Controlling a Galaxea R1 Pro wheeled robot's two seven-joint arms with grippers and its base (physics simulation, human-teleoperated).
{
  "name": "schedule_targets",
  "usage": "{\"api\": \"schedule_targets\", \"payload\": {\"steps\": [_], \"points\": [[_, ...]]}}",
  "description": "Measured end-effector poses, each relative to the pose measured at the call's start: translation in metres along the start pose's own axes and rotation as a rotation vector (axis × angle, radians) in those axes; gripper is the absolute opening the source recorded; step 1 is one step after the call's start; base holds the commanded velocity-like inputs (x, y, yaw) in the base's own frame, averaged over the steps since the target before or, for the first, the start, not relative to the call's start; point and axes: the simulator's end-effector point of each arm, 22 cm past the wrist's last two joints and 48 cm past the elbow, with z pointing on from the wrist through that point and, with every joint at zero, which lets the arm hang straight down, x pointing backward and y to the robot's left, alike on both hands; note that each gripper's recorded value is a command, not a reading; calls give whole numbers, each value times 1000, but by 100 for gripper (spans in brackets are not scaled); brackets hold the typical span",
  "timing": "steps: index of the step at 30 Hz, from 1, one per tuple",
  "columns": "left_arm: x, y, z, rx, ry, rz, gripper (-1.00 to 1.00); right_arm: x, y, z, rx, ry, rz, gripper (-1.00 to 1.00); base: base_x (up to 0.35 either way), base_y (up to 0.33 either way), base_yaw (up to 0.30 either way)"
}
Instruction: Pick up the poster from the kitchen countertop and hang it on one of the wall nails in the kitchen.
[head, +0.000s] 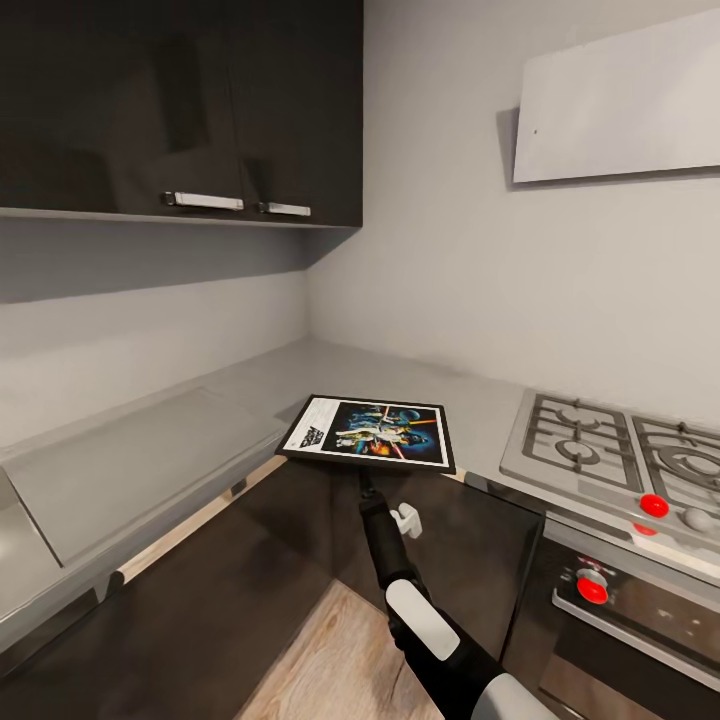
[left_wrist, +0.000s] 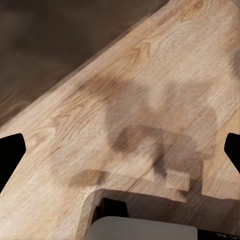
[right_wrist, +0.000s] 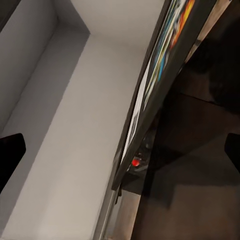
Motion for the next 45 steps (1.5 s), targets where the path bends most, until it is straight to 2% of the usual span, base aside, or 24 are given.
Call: {"api": "schedule_targets", "payload": {"steps": [21, 45], "points": [[0, 0, 0, 0, 0, 0, 100, -1, 0, 0, 0, -2, 0, 100, 99, 0, 0], [0, 0, 0, 0, 1, 0, 100, -1, -1, 0, 4, -4, 4, 100, 6, 36, 0]]}}
